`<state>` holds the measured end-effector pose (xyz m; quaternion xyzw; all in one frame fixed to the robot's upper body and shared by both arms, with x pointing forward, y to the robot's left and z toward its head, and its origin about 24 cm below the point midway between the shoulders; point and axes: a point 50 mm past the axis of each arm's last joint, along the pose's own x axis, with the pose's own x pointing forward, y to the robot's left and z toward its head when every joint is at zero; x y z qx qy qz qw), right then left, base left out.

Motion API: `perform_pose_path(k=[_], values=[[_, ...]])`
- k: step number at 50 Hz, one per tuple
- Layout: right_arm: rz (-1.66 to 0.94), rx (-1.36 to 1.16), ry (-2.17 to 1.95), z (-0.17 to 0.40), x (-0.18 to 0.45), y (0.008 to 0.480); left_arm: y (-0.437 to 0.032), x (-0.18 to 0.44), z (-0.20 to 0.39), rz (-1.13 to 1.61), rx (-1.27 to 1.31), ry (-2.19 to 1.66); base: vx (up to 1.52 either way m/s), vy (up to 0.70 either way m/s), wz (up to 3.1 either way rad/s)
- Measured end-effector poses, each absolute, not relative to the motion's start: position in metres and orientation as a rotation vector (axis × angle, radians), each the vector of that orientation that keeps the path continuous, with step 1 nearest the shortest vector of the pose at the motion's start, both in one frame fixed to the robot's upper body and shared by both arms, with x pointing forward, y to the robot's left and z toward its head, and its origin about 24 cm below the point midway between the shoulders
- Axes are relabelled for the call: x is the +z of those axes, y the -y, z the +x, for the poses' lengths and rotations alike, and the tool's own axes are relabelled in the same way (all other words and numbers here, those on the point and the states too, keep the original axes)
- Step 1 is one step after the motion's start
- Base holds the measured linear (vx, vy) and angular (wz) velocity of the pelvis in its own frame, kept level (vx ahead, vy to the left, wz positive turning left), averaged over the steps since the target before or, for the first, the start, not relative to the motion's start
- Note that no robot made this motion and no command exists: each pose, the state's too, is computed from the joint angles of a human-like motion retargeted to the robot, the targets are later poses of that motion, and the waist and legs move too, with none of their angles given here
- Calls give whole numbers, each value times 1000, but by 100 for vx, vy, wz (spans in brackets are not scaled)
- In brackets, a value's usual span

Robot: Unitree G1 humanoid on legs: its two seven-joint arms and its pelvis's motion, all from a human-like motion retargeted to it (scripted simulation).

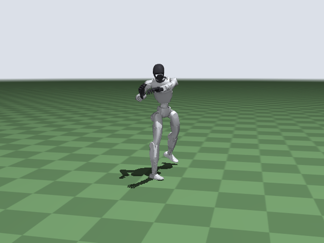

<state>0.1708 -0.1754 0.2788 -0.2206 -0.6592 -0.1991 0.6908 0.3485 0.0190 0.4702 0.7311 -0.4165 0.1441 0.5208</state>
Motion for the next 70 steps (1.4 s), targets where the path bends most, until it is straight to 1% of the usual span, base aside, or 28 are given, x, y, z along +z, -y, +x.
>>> perform_pose_path(k=[2,3,5,8,10,11,12,14,15,17,19,21,24,26,28,31,35,38,41,45,48,50,54,57,62,65,67,70], values=[[-520,-512,1572,172,294,170,-1,459,326,1481,213,1301,8,0,-78],[-594,-552,1613,177,307,169,12,452,310,1352,151,1427,5,3,-54],[-721,-624,1700,187,341,164,14,428,289,1135,10,1527,3,3,-38],[-815,-693,1714,226,396,151,-25,368,273,840,-248,1437,-1,3,-31],[-939,-815,1587,267,438,148,-47,328,259,595,-373,1344,-6,4,-46],[-995,-827,1414,296,451,152,-54,306,256,461,-420,1259,-9,4,-46],[-1032,-830,1221,321,460,161,-62,283,252,330,-458,1162,-11,5,-38],[-950,-759,767,360,453,201,-74,236,246,105,-533,926,-14,5,-20],[-849,-749,566,369,445,228,-80,215,242,20,-556,813,-17,5,2],[-675,-831,390,365,430,276,-99,181,236,-57,-566,625,-19,5,24],[-569,-968,464,353,421,303,-121,154,228,-67,-540,478,-22,7,46],[-404,-998,666,342,416,306,-142,134,220,-66,-505,362,-26,10,54],[-129,-788,929,324,389,280,-169,115,209,-66,-402,265,-31,13,51],[-45,-622,997,309,354,259,-181,112,206,-63,-320,251,-35,13,49],[-54,-511,1004,291,314,242,-187,113,209,-45,-274,257,-35,12,55],[-205,-439,961,266,262,222,-182,123,226,75,-306,302,-30,11,62],[-434,-447,896,243,218,213,-146,155,253,375,-405,509,-11,8,61],[-429,-403,856,232,204,209,-115,190,258,516,-431,732,9,-5,10],[-379,-333,853,225,198,196,-98,211,256,432,-413,848,30,-20,-30],[-357,-141,876,227,195,162,-113,207,263,220,-293,787,45,-36,-156],[-311,22,860,219,192,148,-133,177,271,213,-192,634,64,-38,-209],[-283,111,844,209,192,146,-146,158,276,328,-114,561,56,-34,-286],[-225,158,778,208,182,144,-156,103,284,440,-57,366,57,-15,-279],[-191,191,740,209,179,144,-185,60,274,527,79,207,51,-7,-323],[-139,277,803,206,194,131,-247,-13,216,505,462,-132,38,3,-344],[-111,356,878,201,209,118,-266,-56,169,451,593,-378,25,16,-341],[-128,414,931,196,216,109,-263,-85,140,410,561,-552,19,31,-314],[-112,491,979,186,221,98,-248,-123,86,402,396,-812,15,41,-243]])
